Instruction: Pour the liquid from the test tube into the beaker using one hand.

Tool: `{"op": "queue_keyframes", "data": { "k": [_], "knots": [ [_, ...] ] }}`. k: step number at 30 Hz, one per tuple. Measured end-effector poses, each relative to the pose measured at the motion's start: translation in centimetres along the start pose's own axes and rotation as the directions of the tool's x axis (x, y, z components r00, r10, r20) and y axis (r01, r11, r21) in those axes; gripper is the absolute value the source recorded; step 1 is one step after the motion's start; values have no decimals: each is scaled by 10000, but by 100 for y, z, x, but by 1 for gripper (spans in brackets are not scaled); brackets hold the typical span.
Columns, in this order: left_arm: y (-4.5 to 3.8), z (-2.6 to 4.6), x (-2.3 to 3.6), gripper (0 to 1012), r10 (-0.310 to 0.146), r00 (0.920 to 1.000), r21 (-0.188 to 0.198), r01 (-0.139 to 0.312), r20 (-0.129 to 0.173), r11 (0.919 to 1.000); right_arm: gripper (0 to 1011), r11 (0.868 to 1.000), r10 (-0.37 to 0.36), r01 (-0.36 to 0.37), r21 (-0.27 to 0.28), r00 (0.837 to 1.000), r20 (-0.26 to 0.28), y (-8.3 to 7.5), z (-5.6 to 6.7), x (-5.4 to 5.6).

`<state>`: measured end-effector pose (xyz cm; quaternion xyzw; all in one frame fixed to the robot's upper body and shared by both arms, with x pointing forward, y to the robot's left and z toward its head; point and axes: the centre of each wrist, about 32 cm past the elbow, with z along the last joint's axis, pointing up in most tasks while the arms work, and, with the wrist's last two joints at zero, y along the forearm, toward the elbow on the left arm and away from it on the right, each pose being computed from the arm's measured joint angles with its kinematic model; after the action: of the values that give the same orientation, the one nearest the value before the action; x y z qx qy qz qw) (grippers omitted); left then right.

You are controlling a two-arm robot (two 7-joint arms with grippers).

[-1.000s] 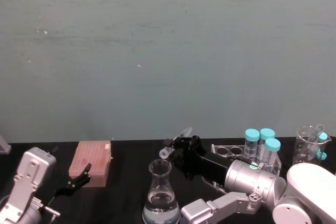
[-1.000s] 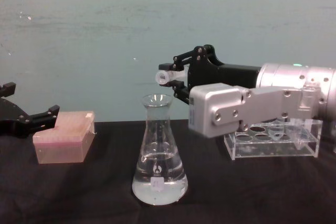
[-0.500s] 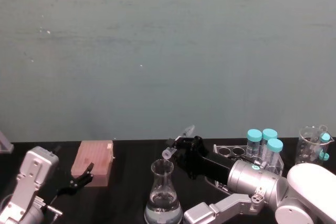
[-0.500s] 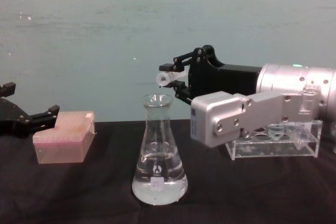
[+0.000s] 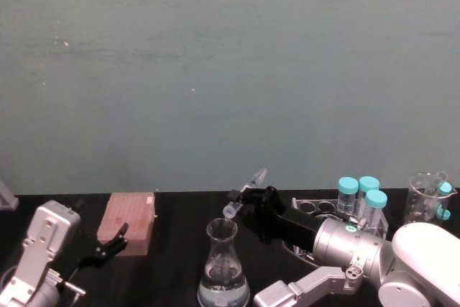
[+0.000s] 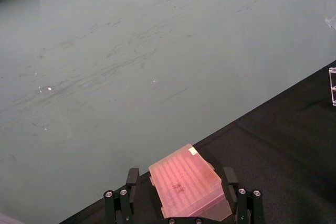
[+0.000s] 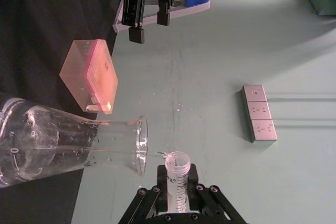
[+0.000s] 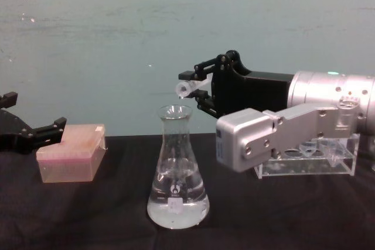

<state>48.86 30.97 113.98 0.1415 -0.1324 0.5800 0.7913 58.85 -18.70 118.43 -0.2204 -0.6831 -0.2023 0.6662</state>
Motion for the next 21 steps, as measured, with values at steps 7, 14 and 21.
{"op": "queue_keyframes", "data": {
  "k": [7,14,21],
  "knots": [
    [0,0,0,1000,0,10000,-1,0,0,10000,204,10000,-35,36,-15,9997,258,9,-20,9],
    [0,0,0,1000,-1,10000,-1,1,0,10000,204,10000,-73,73,-8,9991,423,22,-29,13],
    [0,0,0,1000,-1,10000,-1,1,0,10000,204,9999,-81,77,64,9979,650,40,-31,19]
  ]
}}
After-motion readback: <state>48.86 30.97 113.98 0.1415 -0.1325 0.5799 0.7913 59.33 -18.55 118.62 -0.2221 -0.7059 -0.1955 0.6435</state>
